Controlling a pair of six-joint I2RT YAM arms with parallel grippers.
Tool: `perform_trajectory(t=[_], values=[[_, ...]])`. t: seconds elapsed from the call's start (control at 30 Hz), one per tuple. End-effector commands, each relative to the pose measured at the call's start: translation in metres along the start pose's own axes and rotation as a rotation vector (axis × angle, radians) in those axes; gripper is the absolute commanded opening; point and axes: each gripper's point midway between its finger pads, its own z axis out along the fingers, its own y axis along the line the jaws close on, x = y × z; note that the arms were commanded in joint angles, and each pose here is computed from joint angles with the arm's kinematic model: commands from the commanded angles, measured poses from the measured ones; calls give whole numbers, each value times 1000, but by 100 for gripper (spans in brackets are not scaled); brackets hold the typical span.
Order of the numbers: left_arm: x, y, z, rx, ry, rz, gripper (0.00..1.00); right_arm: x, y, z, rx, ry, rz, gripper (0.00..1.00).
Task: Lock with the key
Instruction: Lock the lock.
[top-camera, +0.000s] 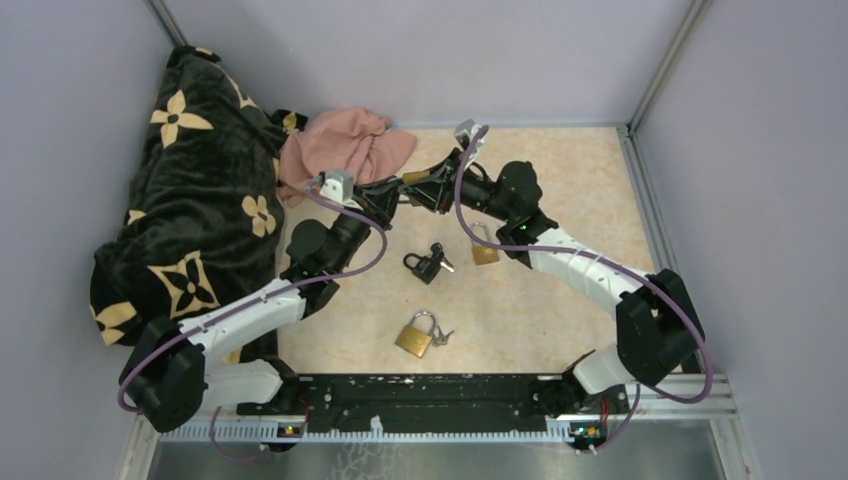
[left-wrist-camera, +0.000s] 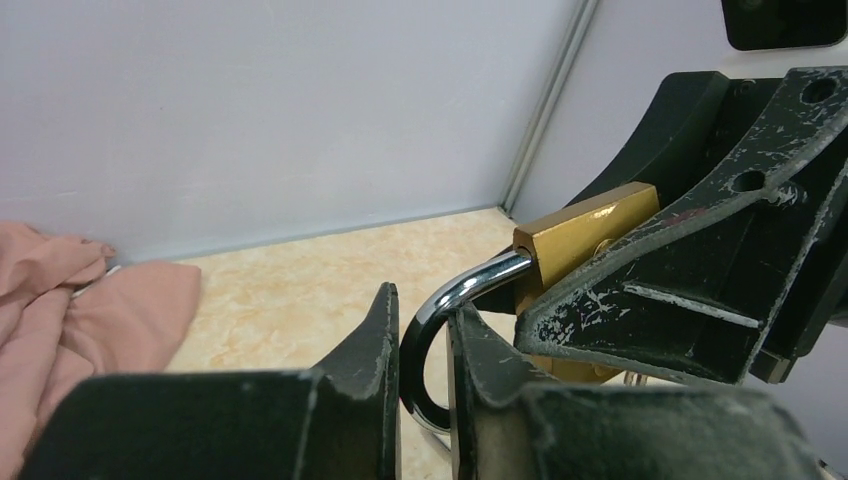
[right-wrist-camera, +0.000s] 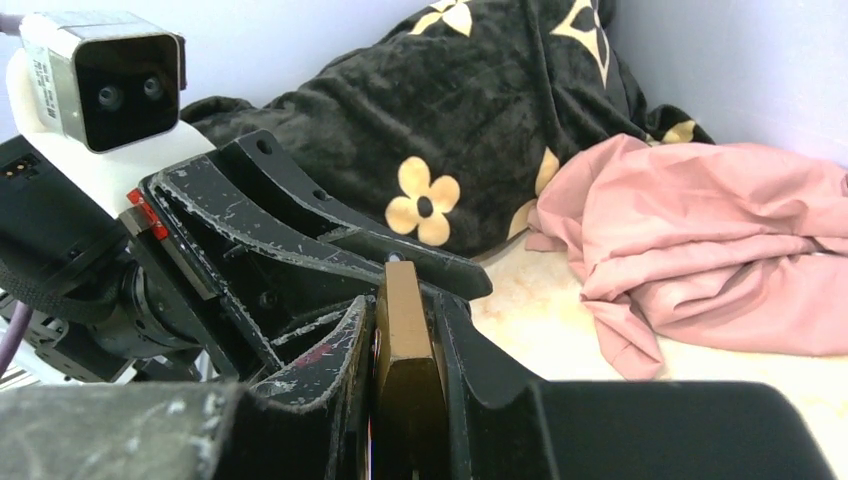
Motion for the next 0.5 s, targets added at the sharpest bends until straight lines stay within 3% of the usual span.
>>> perform_trajectory(t=[0.0, 0.1, 0.33, 0.37, 0.47], values=[[-7, -235, -163, 1356, 224, -149, 0, -12, -14, 21, 135, -99, -89, 0], [-9, -215, -157, 1327, 232, -108, 0, -10, 1, 5, 92, -62, -130, 0], [1, -136, -126, 1041, 320, -36, 0, 32, 41, -40, -61, 125, -162, 0], [8, -128, -127, 1013, 344, -35, 0, 40, 45, -47, -77, 144, -158, 5], [25, -112, -132, 945, 400, -43, 0, 63, 53, -66, -105, 190, -148, 41]])
